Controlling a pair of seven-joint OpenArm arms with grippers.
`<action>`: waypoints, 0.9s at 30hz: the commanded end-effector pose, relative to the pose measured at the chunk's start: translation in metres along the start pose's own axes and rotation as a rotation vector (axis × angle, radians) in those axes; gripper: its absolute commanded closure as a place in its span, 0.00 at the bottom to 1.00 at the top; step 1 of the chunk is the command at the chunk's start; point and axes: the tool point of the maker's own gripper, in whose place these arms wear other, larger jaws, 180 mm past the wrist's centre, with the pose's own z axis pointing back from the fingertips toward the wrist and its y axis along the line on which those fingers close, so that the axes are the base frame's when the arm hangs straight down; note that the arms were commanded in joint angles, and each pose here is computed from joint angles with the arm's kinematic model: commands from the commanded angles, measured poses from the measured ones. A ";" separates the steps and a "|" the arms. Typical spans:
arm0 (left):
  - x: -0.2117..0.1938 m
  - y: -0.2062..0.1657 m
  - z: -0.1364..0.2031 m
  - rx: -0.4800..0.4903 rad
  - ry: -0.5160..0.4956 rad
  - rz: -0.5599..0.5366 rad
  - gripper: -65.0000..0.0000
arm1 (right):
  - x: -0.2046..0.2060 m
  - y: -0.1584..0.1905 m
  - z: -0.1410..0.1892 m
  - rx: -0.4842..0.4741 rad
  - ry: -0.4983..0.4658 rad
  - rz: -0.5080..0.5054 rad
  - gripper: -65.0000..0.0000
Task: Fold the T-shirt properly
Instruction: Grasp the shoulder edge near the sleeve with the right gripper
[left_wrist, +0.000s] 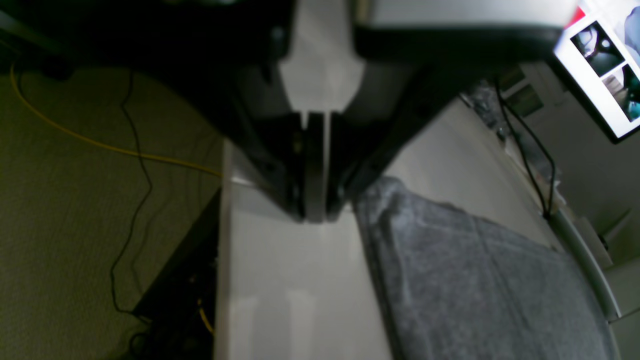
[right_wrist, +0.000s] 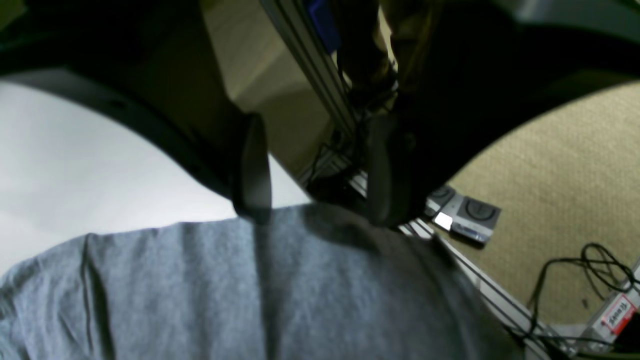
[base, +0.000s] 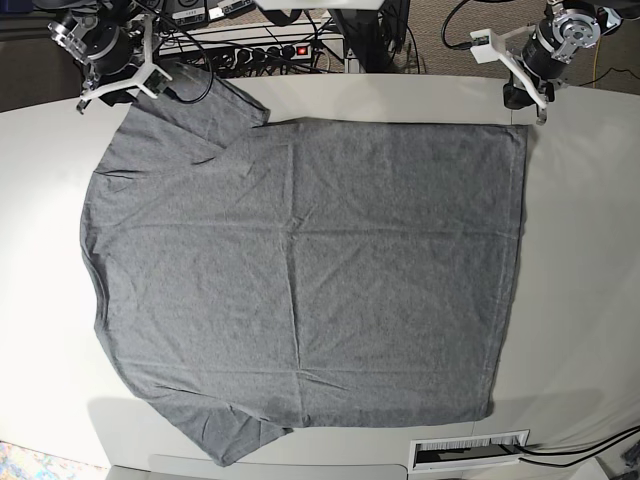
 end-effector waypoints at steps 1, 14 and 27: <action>0.000 0.001 0.003 -0.002 -0.010 -0.012 1.00 | 0.004 -0.005 0.003 -0.013 -0.013 0.012 0.51; 0.000 0.001 0.003 0.000 -0.011 -0.011 1.00 | 0.017 -0.010 0.002 -0.024 -0.077 0.010 0.56; 0.001 0.001 0.003 0.000 -0.014 -0.011 1.00 | -0.003 0.037 -0.043 0.120 0.065 0.060 0.56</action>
